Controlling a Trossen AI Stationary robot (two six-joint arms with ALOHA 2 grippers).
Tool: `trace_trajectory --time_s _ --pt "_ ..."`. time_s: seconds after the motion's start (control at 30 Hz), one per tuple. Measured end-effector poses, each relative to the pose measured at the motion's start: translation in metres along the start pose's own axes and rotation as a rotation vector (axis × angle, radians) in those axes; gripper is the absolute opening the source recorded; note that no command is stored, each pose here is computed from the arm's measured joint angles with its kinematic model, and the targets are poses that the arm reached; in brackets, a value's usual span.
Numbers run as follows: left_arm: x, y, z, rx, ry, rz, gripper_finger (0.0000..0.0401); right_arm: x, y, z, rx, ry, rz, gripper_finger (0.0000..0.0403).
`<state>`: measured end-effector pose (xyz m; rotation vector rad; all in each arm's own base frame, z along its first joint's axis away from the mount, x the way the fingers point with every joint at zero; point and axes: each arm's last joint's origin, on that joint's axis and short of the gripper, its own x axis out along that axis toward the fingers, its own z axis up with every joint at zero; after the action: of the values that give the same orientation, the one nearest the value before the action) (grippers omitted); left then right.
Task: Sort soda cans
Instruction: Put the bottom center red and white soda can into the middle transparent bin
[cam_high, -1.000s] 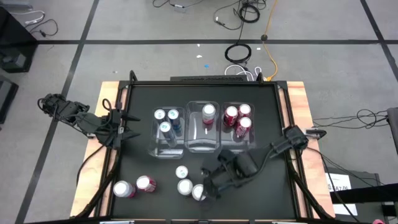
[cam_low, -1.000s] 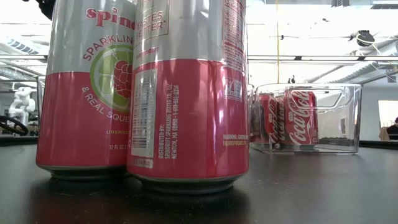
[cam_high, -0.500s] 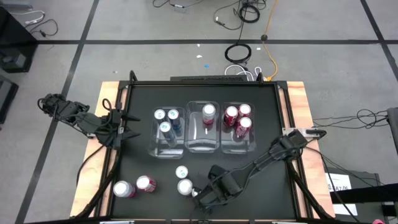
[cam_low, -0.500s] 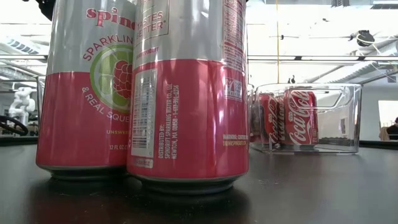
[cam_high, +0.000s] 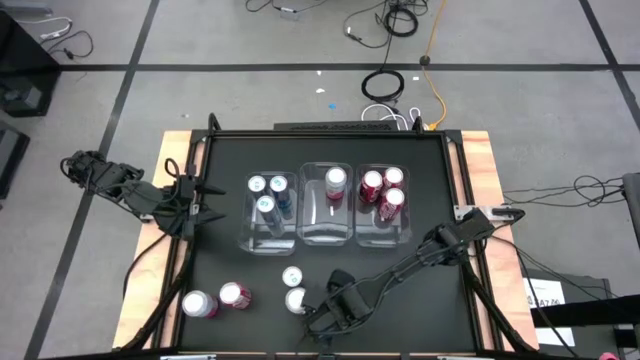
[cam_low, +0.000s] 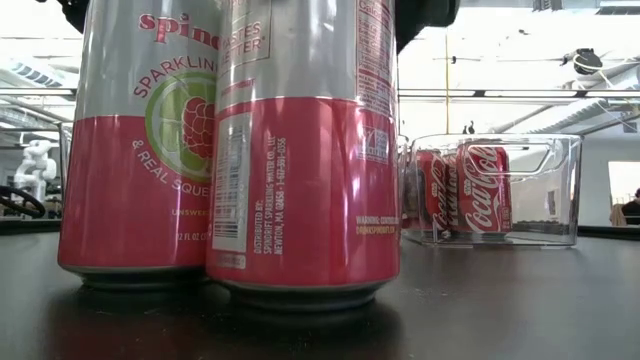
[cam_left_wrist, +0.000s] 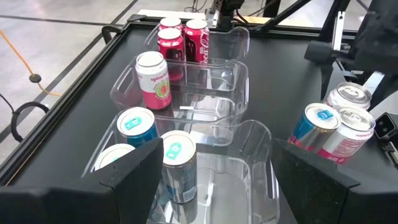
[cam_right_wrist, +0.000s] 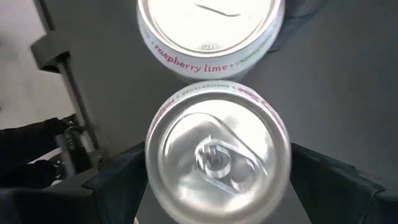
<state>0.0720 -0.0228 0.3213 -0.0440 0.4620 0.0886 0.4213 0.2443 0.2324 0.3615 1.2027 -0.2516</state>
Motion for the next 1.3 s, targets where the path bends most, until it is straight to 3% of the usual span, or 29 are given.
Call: trace_trajectory --time_s 0.27,0.47,0.63,0.77,0.93,1.13,1.3 --pt "0.0 0.0 0.0 0.0 0.002 -0.004 0.0304 0.014 -0.001 0.002 -0.006 0.006 -0.016 0.0347" --pt "0.0 0.0 0.0 0.001 0.002 -0.004 0.0304 0.016 -0.006 0.007 -0.027 0.039 -0.001 0.0278" --pt "0.0 0.0 0.0 0.001 0.002 -0.004 0.0304 0.01 -0.012 0.007 -0.031 0.09 -0.014 0.0277" --pt "0.0 0.0 0.0 0.001 0.001 -0.004 0.0304 -0.013 -0.021 0.004 -0.054 0.125 -0.051 0.0277" --pt "0.0 0.0 0.0 0.001 0.002 -0.004 0.0304 -0.059 -0.035 0.008 -0.049 0.045 -0.071 0.0277" --pt "0.0 0.0 0.0 0.001 0.002 -0.003 0.0304 -0.103 -0.066 0.031 0.038 -0.082 -0.083 0.0278" --pt "0.0 0.0 0.0 0.002 0.002 -0.003 0.0304 -0.11 -0.102 0.062 0.131 -0.122 -0.104 0.0278"
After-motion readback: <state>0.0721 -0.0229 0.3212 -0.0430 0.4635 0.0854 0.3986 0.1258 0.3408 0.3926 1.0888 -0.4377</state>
